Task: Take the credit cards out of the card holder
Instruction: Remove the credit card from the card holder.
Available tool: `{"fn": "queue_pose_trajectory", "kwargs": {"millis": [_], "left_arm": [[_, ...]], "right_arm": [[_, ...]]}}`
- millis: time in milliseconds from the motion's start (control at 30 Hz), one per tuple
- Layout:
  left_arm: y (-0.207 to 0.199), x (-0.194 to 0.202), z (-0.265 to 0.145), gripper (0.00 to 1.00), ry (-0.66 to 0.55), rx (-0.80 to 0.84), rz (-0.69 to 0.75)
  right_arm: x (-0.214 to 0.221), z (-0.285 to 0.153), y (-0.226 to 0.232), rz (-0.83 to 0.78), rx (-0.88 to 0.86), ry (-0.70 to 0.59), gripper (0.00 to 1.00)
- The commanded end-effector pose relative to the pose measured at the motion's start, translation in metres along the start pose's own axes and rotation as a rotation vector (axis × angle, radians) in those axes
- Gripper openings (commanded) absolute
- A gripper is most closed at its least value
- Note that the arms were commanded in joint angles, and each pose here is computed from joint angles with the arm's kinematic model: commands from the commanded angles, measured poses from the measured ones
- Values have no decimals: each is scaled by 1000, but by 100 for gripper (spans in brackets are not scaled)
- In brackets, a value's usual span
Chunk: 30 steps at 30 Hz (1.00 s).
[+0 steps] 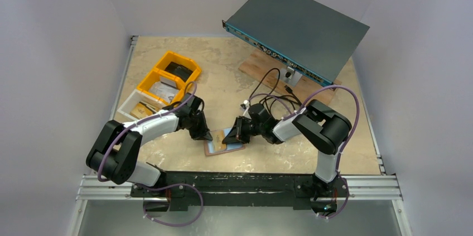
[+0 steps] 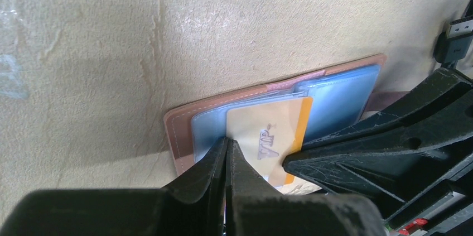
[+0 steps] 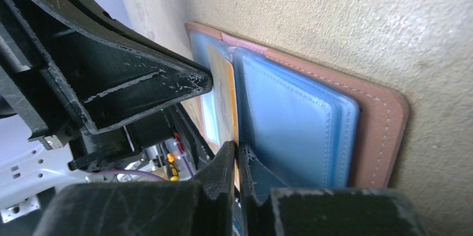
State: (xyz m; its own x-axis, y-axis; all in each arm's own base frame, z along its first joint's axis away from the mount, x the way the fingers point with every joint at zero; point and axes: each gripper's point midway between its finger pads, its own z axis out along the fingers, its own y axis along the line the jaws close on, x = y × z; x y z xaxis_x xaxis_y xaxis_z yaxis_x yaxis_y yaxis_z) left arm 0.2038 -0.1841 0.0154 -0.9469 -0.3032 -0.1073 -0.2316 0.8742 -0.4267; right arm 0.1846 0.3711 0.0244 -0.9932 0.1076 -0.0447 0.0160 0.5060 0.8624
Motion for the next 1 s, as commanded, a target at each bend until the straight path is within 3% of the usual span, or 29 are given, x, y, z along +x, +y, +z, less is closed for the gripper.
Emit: {"fn": "queue_pose_trajectory", "kwargs": {"millis": [0, 467, 567, 967], "left_arm": [[26, 10, 5, 0, 24, -120, 9], [32, 6, 2, 0, 15, -166, 23], [32, 7, 3, 0, 18, -166, 23], [32, 7, 4, 0, 22, -162, 25]], "right_arm": [[-4, -6, 11, 2, -60, -14, 0], [-10, -19, -4, 18, -13, -68, 0], [-8, -18, -2, 16, -25, -60, 9], [-9, -15, 6, 20, -78, -48, 15]]}}
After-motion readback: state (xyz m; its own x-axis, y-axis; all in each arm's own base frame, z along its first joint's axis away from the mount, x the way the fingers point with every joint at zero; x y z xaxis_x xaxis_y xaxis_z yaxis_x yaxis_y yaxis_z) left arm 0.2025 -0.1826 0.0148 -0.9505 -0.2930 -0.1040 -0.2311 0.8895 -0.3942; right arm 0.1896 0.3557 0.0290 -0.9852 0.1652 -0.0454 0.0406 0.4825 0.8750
